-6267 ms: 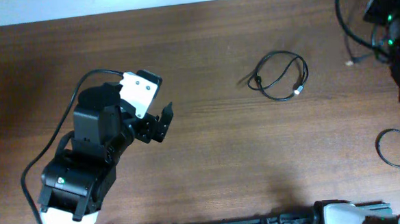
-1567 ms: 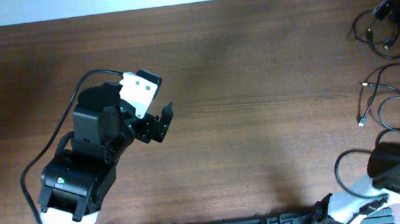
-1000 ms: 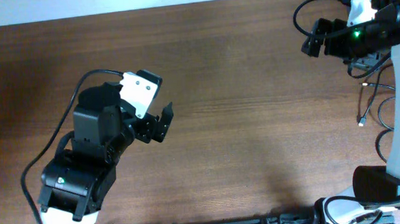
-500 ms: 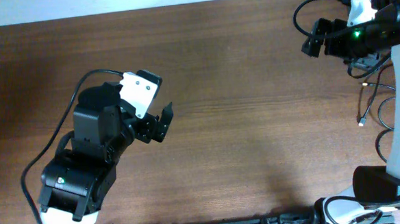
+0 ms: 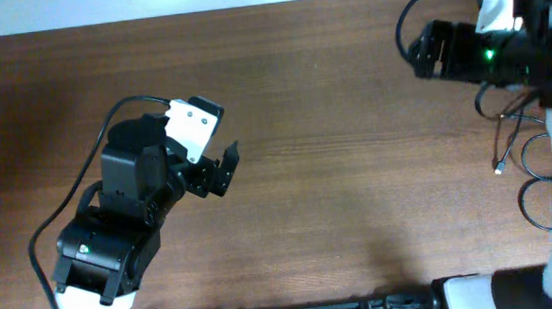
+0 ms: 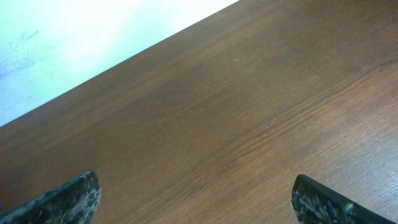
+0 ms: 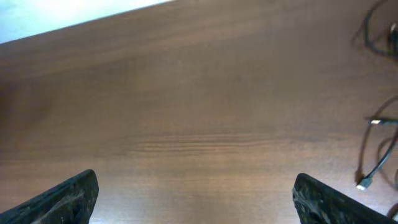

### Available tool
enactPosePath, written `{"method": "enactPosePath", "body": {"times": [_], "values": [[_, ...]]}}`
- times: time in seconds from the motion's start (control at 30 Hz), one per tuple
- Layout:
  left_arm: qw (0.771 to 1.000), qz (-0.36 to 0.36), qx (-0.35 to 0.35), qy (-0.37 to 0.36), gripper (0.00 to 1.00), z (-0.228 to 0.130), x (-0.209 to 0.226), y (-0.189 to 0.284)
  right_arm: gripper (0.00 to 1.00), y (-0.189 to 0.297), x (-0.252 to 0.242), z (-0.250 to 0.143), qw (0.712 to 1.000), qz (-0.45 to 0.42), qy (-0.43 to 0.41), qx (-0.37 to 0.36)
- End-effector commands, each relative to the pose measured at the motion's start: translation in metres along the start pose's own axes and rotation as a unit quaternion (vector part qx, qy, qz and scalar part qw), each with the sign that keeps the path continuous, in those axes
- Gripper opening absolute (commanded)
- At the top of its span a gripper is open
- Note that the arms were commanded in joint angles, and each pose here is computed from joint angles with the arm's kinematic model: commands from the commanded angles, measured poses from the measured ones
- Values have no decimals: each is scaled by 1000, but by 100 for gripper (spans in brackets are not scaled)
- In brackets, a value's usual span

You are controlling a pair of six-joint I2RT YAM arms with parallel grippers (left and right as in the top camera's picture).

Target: Untangle cables

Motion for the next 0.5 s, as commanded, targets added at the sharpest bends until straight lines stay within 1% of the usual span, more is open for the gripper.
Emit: {"method": "enactPosePath", "body": {"times": [0.0, 0.1, 0.17, 0.27, 0.33, 0.47], "values": [[1000, -2, -4, -6, 99, 1, 1, 1, 99, 31, 15, -7, 998, 0, 37, -52], [1000, -2, -4, -6, 99, 1, 1, 1, 99, 43, 21, -15, 997, 14, 36, -64], [1000, -2, -4, -6, 99, 1, 1, 1, 99, 38, 19, -20, 997, 16, 26, -71], [1000, -2, -3, -6, 99, 1, 1, 1, 99, 11, 13, -33, 996, 21, 27, -83], [1000, -2, -4, -6, 99, 1, 1, 1, 99, -16, 4, -52, 996, 21, 27, -85], [1000, -2, -3, -6, 99, 1, 1, 1, 99, -68, -15, -94, 993, 30, 29, -112]]}}
Point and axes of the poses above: each gripper's point midway between its finger pads, its own y axis back along the fingers, its own x axis along the line the jaws close on, z = x × y, the point moved 7 cm from there along y, back along the fingers, and after that the axes turned 2 degrees about -y, right-handed, at the moved point
